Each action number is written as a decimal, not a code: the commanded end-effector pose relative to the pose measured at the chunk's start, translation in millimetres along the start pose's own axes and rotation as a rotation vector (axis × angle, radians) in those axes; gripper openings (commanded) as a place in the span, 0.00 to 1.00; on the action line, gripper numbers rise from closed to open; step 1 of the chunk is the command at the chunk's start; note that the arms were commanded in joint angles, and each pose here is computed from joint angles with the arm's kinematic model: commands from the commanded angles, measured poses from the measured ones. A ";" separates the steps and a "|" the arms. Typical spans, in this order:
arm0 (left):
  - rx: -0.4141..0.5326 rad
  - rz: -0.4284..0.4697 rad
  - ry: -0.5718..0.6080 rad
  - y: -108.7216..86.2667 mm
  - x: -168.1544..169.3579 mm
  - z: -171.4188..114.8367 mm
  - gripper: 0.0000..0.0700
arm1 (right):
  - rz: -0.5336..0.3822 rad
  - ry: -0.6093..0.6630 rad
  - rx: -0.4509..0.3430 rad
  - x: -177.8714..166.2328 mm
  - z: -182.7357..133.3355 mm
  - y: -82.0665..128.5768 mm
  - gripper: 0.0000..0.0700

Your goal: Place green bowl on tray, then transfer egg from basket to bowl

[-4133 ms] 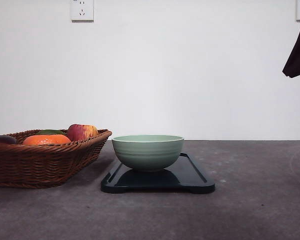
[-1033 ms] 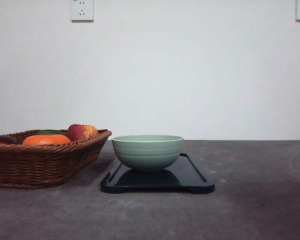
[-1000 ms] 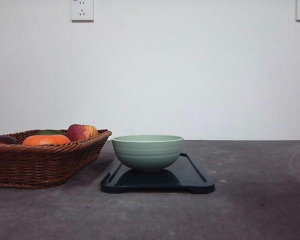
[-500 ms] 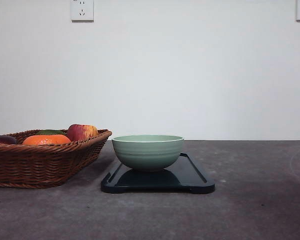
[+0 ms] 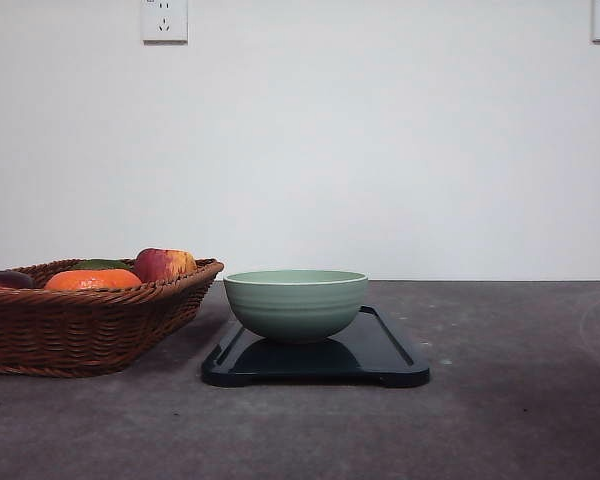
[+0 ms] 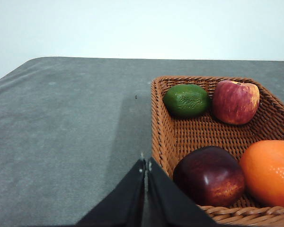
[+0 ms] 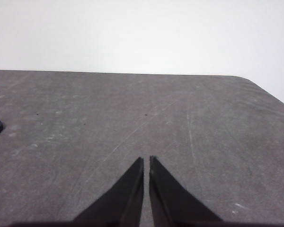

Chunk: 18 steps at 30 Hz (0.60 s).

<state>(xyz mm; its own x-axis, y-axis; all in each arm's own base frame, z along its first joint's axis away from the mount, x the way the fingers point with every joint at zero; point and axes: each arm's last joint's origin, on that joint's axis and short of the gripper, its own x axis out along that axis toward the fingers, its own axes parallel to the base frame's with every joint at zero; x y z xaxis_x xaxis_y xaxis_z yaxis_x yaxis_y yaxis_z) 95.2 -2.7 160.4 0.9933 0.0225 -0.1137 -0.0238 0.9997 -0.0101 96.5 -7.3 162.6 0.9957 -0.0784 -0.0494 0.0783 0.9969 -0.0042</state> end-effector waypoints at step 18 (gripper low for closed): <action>0.007 -0.001 0.011 -0.1 1.7 -5.6 0.00 | -0.006 -0.009 -0.009 0.4 -0.1 -0.3 0.02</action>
<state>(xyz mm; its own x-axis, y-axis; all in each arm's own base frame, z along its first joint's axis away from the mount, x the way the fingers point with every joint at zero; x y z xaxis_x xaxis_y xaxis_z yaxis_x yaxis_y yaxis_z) 95.2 -2.7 160.4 0.9933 0.0225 -0.1137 -0.0238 0.9997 -0.0101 96.5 -7.3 162.6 0.9957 -0.0784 -0.0494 0.0783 0.9969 -0.0042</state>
